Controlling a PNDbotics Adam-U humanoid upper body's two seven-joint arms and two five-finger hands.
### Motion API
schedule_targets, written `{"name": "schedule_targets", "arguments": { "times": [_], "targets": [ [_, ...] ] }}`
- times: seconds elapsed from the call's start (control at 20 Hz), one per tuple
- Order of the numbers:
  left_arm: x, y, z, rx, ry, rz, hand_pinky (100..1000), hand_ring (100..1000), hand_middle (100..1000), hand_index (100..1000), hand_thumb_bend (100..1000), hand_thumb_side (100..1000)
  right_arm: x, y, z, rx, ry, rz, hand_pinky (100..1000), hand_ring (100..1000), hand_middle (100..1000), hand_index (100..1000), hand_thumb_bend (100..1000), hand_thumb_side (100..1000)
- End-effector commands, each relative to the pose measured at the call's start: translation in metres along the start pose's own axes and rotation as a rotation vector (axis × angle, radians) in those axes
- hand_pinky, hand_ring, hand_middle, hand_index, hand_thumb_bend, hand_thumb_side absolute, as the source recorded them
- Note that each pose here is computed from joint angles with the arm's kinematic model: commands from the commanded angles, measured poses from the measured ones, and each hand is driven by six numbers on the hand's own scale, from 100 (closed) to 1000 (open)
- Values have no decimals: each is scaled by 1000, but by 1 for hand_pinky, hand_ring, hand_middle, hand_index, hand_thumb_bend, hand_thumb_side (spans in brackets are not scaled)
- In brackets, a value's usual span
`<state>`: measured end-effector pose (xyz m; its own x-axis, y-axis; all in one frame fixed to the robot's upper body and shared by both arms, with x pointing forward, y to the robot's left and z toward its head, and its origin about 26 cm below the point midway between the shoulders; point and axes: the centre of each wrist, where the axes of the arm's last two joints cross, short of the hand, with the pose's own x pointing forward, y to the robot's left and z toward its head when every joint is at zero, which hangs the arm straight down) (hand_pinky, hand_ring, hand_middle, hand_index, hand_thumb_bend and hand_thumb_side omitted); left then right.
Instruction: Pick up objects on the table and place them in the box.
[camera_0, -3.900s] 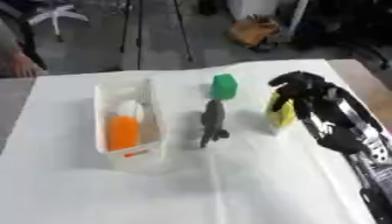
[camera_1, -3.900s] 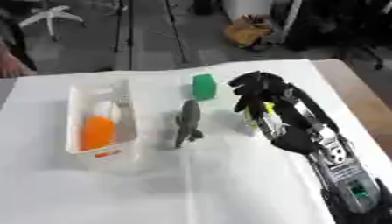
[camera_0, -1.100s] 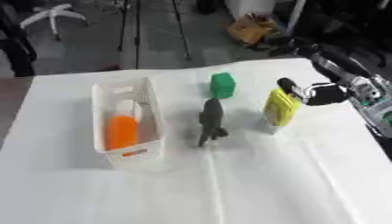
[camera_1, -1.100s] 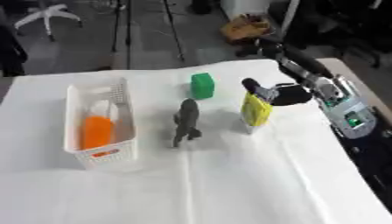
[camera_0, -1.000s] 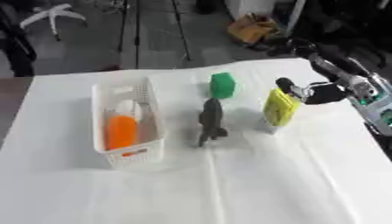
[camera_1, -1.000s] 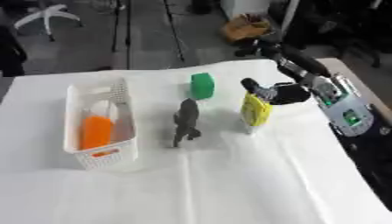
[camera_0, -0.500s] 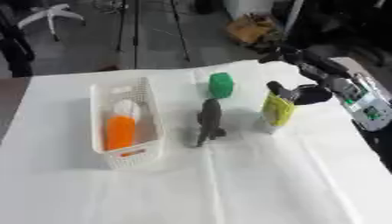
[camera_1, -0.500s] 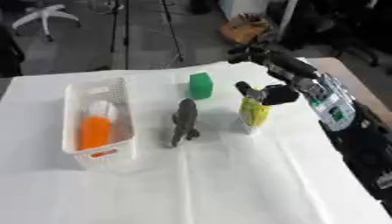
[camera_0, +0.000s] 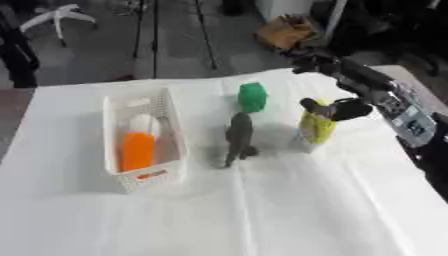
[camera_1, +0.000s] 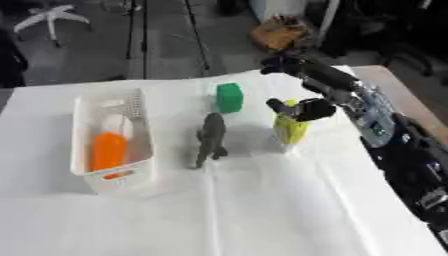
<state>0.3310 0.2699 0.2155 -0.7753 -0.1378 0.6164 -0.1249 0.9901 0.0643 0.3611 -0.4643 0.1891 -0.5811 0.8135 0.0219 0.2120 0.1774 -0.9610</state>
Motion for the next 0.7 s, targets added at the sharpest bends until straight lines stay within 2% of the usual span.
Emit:
{"name": "schedule_targets", "arguments": {
  "times": [0.05,0.3,0.7],
  "targets": [
    [6,2,-5,-11,-27,-9,448,738,842,880,408,1000,-8,-19,6,2,28,86,953,873,922,927,321,634],
    [6,2,-5,-10,-28,-9,448,738,843,880,407,1000,-14,-7,18,18,83,114,953,870,919,925,294,656],
    [6,2,-5,-9,-30,-9,449,738,843,880,407,1000,-19,8,28,45,115,151,953,875,920,928,274,683]
  ]
}}
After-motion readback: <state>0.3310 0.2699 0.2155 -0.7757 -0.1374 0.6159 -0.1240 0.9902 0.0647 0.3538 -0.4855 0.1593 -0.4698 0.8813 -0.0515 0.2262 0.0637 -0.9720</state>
